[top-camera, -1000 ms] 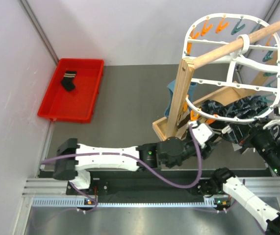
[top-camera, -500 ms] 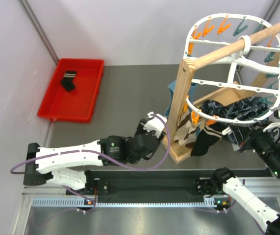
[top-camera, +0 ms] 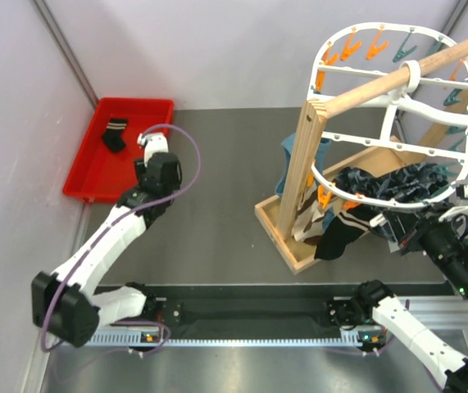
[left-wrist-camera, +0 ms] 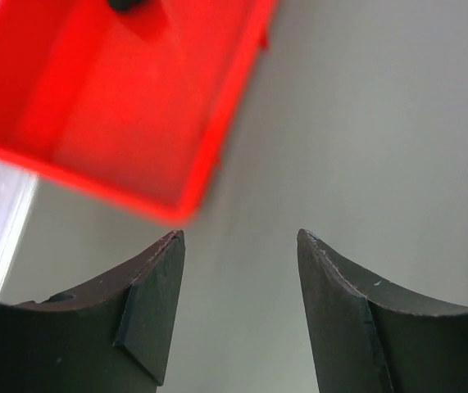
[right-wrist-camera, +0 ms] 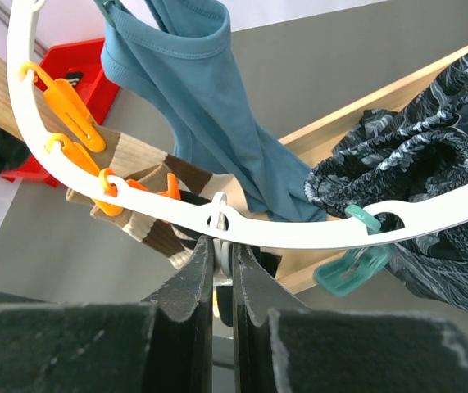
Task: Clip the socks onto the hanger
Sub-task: Adjust the sock in the bin.
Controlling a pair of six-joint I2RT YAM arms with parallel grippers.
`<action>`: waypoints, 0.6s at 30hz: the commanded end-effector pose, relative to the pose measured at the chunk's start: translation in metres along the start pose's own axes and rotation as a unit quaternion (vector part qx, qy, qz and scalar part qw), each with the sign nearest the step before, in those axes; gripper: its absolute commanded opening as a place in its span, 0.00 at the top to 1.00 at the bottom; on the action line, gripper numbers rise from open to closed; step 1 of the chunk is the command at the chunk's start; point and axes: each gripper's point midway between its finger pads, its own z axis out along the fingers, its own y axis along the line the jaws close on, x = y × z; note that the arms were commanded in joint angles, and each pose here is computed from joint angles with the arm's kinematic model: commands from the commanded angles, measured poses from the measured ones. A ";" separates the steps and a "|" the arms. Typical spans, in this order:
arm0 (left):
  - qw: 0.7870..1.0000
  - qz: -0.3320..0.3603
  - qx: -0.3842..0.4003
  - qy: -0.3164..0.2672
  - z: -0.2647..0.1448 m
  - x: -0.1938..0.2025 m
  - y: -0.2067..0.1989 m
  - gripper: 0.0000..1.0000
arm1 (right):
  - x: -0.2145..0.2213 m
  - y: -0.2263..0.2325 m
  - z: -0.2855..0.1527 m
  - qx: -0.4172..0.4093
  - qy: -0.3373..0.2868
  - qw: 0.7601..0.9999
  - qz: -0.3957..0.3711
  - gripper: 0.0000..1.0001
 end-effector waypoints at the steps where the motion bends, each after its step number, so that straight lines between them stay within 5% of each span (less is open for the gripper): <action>1: 0.996 0.002 -0.010 -0.084 0.042 -0.056 -0.002 0.38 | 0.003 0.006 0.000 -0.020 0.008 1.000 -0.006 1.00; 6: 0.986 -0.024 -0.059 -0.155 0.127 -0.101 0.027 0.40 | 0.002 0.006 -0.001 -0.017 0.013 1.000 -0.009 1.00; 11: 0.988 -0.022 -0.118 -0.093 0.237 -0.079 0.060 0.48 | 0.006 0.005 0.002 -0.013 0.024 1.000 -0.013 1.00; 18: 0.984 -0.083 -0.099 -0.124 0.339 -0.085 0.112 0.46 | 0.010 0.004 0.007 -0.001 0.053 0.998 -0.026 1.00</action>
